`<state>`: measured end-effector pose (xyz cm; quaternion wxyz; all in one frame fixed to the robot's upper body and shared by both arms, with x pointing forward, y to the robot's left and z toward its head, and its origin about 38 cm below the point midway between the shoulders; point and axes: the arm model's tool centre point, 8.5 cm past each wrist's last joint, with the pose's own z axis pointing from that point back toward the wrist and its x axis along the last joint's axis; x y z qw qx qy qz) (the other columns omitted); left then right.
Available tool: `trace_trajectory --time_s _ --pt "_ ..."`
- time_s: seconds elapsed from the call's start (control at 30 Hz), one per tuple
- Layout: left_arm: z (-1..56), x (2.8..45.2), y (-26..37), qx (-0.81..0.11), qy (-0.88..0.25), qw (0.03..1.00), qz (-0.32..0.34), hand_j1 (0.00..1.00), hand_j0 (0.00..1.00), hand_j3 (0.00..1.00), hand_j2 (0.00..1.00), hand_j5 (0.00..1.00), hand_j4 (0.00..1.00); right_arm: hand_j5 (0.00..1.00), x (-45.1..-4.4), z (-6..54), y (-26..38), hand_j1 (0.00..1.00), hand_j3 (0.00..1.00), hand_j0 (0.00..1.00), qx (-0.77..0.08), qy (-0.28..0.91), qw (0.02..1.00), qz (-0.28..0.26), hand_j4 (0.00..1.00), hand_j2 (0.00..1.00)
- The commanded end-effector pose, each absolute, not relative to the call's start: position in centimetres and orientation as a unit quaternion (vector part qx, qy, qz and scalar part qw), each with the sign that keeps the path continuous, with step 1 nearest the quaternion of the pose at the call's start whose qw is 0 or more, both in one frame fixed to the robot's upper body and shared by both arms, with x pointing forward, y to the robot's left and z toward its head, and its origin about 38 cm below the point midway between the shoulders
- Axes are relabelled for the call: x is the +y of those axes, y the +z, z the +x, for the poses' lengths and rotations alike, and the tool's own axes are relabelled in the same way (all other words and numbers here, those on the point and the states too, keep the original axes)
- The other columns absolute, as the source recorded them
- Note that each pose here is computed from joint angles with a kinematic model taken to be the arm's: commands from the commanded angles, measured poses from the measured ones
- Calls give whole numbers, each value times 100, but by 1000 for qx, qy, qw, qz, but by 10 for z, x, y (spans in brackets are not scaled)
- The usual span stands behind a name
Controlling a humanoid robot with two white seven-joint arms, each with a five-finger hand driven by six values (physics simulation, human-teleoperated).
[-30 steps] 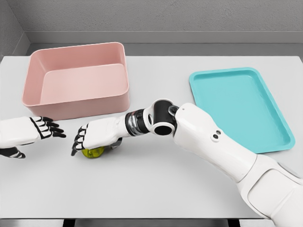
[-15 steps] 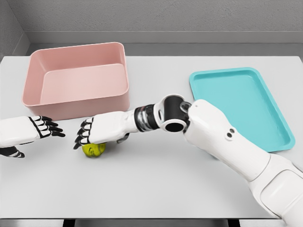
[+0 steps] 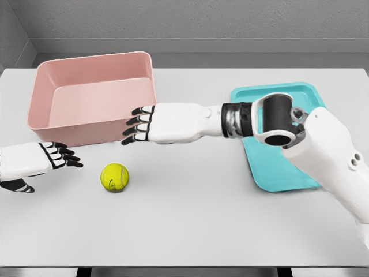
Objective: Put the tennis from the blue tray into the pink basket with both arms
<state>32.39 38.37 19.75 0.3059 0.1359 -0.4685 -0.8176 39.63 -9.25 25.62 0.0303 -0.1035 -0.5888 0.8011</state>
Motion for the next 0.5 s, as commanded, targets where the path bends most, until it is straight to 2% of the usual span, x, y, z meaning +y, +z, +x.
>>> trace_trajectory --time_s 0.0,0.1,0.2,0.23,0.33,0.47 --pt "326 373 190 -485 -810 304 129 100 100 100 100 100 100 100 -166 403 307 100 100 100 -612 773 65 -152 100 100" --pt "332 352 180 -493 -813 281 132 100 100 100 100 100 100 100 -222 402 328 100 100 100 -630 749 112 -172 100 100" --pt "337 341 179 -502 -811 268 138 100 100 100 100 100 100 100 -294 391 313 100 100 100 -667 684 208 -209 100 100" --pt "339 335 179 -507 -809 264 138 100 100 100 100 100 100 100 -306 387 315 100 100 100 -675 673 219 -211 100 100" --pt "344 324 180 -515 -809 249 138 100 100 100 100 100 100 100 -328 378 312 100 100 100 -688 649 245 -213 100 100" --pt "350 303 179 -522 -812 226 128 100 100 100 100 100 100 100 -331 370 282 100 100 100 -705 627 283 -170 100 100"
